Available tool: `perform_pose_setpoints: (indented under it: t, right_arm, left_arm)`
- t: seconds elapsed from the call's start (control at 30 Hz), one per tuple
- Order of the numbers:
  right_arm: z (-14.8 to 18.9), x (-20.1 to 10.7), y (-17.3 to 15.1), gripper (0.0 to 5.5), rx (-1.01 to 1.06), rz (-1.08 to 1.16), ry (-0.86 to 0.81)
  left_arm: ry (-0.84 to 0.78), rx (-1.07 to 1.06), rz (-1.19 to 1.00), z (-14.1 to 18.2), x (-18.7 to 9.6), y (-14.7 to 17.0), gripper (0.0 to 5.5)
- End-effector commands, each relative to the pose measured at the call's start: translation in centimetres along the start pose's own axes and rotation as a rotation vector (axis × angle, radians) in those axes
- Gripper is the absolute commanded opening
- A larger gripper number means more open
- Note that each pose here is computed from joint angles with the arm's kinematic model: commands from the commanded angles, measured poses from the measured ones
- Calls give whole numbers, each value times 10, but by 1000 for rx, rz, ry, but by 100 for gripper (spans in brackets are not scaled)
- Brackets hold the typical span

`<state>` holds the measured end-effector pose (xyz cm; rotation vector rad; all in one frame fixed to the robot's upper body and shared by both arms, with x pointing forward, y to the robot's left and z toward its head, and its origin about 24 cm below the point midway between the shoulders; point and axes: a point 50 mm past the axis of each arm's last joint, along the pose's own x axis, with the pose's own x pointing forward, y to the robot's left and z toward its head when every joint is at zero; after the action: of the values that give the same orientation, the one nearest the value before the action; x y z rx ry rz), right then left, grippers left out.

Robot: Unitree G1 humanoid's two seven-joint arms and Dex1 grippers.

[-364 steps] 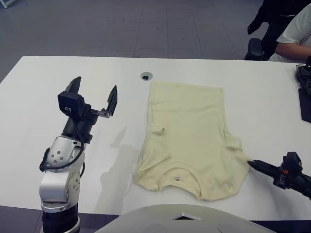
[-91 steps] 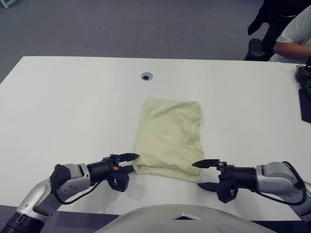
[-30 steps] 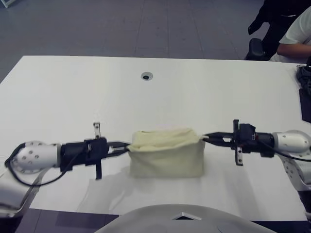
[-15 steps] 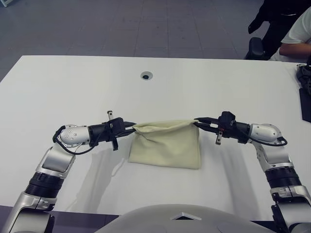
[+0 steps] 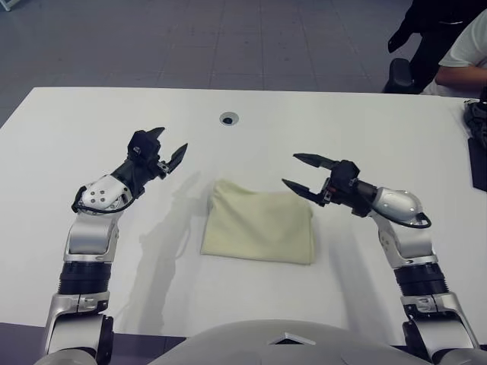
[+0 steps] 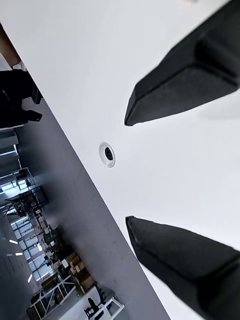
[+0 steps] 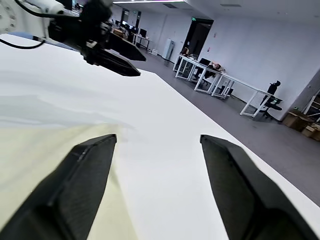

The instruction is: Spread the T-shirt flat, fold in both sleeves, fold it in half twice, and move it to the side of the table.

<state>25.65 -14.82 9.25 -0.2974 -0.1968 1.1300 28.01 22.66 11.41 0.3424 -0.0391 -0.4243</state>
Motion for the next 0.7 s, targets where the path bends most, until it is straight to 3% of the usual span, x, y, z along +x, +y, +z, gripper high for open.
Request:
perform_pose_setpoints:
  t: [0.03,0.17,0.3,0.37,0.5,0.6,0.7]
  right_arm:
    - [-11,43,14,384,-7,94,26]
    - [-41,63,25,447,-11,165,171]
    - [-68,47,19,512,-26,161,345]
    - [-80,27,11,537,-16,109,433]
    - [-89,-23,-4,537,9,-86,538]
    - [-83,-79,-21,537,24,-405,579]
    - [-81,-143,-27,537,180,-801,613]
  left_arm:
    - [-97,-34,82,18,0,0,410]
    - [-161,-44,94,28,-2,-12,475]
    - [-171,-45,75,28,-4,-28,540]
    - [-170,-51,72,28,-5,-32,540]
    - [-183,-57,88,32,-7,-32,540]
    - [-197,-65,115,35,-12,-32,540]
    - [-208,-88,179,37,-19,-31,540]
